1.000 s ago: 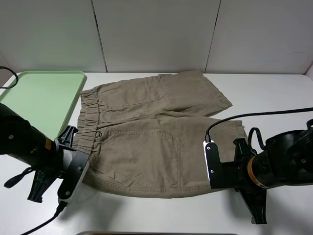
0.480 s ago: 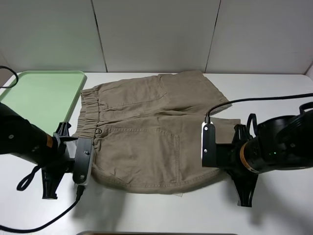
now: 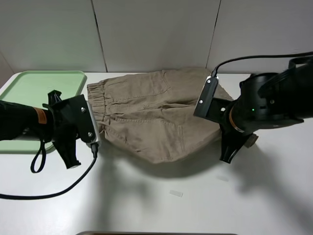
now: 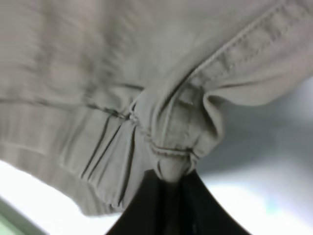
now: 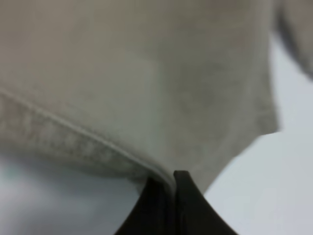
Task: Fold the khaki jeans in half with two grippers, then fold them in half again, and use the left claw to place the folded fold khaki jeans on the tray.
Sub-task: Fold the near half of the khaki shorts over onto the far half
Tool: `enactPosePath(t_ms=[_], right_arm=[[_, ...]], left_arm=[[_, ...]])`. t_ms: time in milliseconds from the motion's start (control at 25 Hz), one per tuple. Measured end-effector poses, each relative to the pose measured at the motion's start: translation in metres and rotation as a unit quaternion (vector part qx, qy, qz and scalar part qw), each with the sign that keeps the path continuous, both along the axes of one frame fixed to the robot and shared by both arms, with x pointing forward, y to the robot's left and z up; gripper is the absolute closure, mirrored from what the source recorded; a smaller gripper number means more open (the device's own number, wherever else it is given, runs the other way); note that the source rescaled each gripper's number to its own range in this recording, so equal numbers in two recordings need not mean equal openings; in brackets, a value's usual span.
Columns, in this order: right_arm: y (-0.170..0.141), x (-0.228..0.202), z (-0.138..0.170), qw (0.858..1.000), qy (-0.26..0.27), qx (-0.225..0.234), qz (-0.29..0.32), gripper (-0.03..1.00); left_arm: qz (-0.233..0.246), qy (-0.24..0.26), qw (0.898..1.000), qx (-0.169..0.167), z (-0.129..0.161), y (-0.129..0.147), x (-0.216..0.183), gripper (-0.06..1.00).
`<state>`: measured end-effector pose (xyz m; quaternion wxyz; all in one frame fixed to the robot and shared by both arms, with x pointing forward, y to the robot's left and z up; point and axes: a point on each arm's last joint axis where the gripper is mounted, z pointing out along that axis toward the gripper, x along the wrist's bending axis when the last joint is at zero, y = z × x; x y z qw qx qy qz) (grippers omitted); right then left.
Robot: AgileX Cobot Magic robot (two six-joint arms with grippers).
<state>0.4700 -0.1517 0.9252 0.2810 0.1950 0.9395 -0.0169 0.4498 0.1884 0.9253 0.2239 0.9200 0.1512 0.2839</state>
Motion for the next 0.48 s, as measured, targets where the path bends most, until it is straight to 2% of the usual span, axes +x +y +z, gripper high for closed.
enactPosePath(t_ms=[120,280,480], right_arm=[[0.011,0.014,0.017,0.999,-0.037,0.027,-0.009,0.97],[0.026,0.034,0.043,0.992,-0.098,0.080,-0.027,0.97],[0.031,0.058,0.068,0.975,-0.152,0.158,-0.037,0.97]], left_arm=[[0.012,-0.027,0.999,-0.030,0.008,-0.002,0.003,0.94],[0.053,-0.044,0.995,-0.072,0.013,-0.002,0.007,0.94],[0.122,-0.102,0.980,-0.116,0.023,0.003,0.017,0.94]])
